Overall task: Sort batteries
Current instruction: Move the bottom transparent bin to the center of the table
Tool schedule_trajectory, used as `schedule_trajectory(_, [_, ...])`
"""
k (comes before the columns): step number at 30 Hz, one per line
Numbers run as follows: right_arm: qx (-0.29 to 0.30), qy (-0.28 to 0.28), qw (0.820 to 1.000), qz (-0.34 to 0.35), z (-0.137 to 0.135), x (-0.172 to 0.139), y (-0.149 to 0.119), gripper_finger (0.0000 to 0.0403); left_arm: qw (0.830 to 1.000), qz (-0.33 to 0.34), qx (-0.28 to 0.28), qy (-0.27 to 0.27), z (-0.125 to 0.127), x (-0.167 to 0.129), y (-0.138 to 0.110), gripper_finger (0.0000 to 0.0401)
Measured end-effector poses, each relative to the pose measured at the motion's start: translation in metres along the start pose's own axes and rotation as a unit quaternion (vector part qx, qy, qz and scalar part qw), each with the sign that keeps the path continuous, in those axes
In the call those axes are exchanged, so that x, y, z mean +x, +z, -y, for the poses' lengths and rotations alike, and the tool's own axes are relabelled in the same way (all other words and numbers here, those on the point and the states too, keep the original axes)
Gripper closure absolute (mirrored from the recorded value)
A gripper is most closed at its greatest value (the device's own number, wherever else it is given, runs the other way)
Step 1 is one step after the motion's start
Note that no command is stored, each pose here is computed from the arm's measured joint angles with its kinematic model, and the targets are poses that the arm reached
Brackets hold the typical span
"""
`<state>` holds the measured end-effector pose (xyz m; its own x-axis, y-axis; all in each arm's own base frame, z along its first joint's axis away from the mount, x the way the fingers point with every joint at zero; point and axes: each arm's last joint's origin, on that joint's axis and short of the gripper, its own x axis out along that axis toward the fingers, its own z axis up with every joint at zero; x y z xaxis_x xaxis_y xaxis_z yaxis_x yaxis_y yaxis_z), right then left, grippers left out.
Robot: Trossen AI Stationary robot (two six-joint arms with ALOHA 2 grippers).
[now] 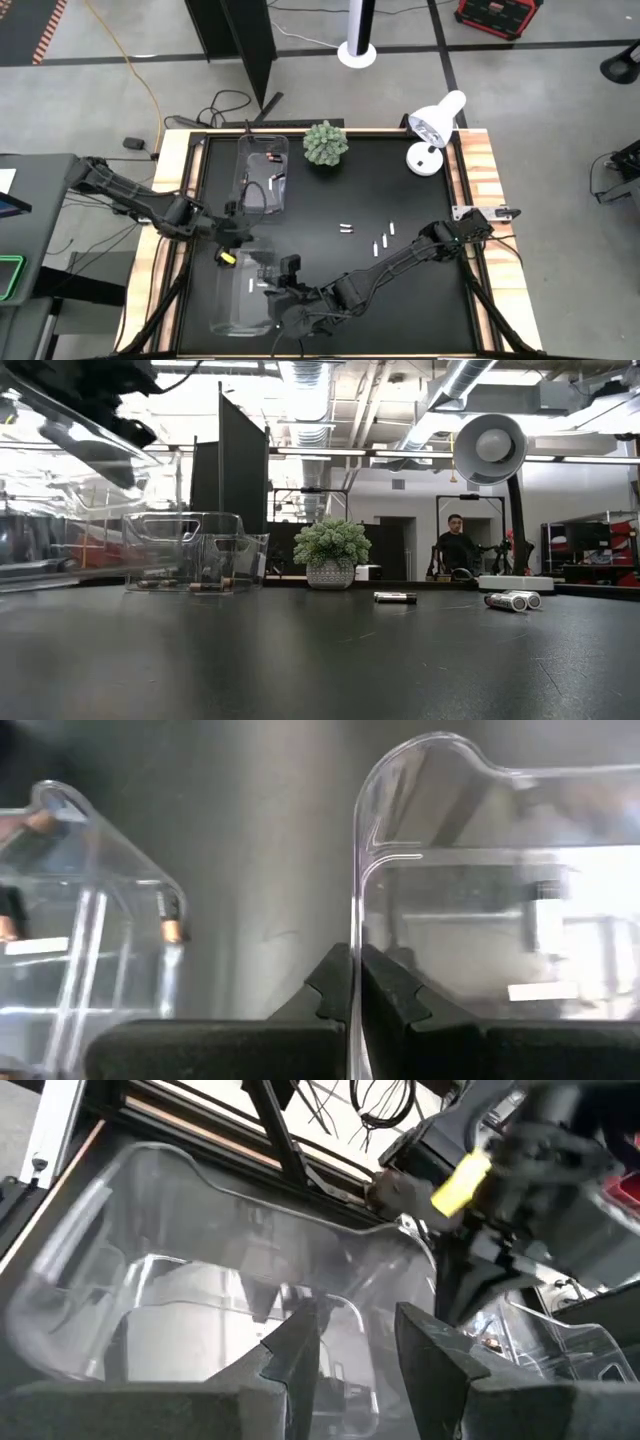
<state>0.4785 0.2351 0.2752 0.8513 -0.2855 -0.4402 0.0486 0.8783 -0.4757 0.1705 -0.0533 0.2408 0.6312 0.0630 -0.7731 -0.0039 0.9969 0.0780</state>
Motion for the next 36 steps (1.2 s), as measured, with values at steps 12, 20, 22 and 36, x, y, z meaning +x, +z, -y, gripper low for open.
schedule_trajectory(12, [0.011,0.007,1.000,-0.027,-0.005,-0.004,-0.006,0.0255,0.998,-0.040,0.019,0.050,-0.021,0.034,0.009,0.0371])
schedule_trajectory(20, [0.029,0.007,0.998,-0.050,-0.006,-0.005,-0.012,0.0255,0.997,-0.038,0.021,0.066,-0.031,0.037,0.012,0.0324])
schedule_trajectory(22, [0.032,0.007,0.998,-0.052,-0.006,-0.005,-0.012,0.0255,0.997,-0.032,0.018,0.067,-0.032,0.035,0.012,0.0311])
schedule_trajectory(36, [0.047,0.007,0.995,-0.083,-0.006,-0.006,-0.019,0.0255,0.997,0.038,0.006,0.072,-0.037,0.001,0.011,0.0206])
